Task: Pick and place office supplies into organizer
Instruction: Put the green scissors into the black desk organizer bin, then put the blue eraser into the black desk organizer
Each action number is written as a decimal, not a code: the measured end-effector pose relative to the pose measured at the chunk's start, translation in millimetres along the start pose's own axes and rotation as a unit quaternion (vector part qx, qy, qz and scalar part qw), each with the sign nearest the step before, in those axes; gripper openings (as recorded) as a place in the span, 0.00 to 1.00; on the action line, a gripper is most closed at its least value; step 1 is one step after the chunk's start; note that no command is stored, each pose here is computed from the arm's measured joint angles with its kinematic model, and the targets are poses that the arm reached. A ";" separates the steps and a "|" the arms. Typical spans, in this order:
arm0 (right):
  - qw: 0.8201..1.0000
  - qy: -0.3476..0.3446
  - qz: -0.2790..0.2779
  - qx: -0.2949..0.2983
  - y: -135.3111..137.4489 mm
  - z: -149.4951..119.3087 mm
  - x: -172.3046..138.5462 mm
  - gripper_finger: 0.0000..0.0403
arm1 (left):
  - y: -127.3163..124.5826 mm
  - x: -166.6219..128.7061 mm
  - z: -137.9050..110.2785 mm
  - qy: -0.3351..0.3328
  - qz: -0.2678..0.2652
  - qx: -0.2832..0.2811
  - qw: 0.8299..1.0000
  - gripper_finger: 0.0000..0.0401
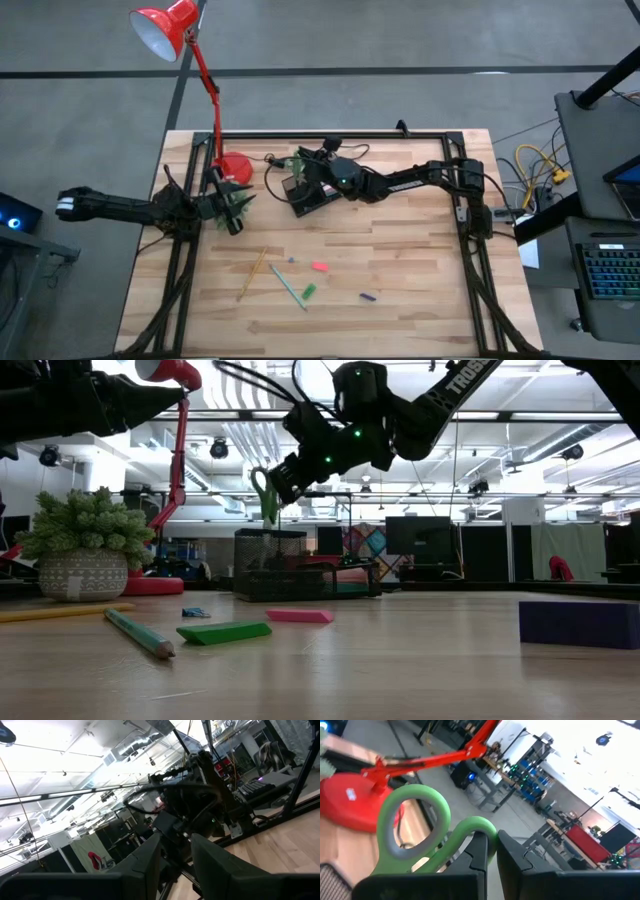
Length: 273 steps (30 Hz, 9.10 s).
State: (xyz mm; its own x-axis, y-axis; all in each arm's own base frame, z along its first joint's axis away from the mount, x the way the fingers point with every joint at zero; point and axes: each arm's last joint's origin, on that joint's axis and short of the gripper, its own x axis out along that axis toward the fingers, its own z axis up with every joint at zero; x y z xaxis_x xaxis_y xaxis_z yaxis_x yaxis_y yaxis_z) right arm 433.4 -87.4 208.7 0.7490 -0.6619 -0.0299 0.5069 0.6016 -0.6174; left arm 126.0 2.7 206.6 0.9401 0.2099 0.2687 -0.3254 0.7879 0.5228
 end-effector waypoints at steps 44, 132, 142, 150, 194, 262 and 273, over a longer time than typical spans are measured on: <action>0.998 -0.057 -0.014 -0.005 -0.1 -21.1 -13.1 0.03 | 0.1 -0.1 0.2 -0.001 0.000 0.000 1.000 0.24; 0.999 -0.005 0.040 -0.001 1.6 -12.9 -18.8 0.25 | 0.2 -0.1 0.2 -0.001 0.001 0.000 1.000 0.24; 0.999 -0.008 0.042 -0.001 3.6 -10.0 -21.1 0.22 | 0.1 -0.1 0.2 -0.001 0.000 0.000 1.000 0.24; 0.999 -0.009 0.043 -0.002 4.1 -9.7 -21.5 0.19 | 0.2 -0.1 0.2 -0.001 0.001 0.000 1.000 0.24; 0.802 0.294 0.478 0.206 0.0 64.5 -230.3 0.29 | 0.0 0.0 0.0 0.000 0.000 0.000 1.000 0.24; 0.750 0.451 0.445 0.191 110.8 35.4 -264.3 0.47 | 0.0 0.1 0.1 0.000 0.000 0.023 1.000 0.24; 0.767 0.444 0.422 0.192 117.8 34.8 -275.6 0.46 | 0.7 0.5 1.2 -0.002 0.001 0.026 1.000 0.24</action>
State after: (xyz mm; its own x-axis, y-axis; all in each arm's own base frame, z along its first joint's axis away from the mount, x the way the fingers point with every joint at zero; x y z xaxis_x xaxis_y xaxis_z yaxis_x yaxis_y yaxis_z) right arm 301.5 181.5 171.6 0.3811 0.0947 -0.9197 0.2173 0.9577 0.1887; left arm 126.1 2.7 208.1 0.9388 0.2099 0.2729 -0.3329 0.7560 0.5636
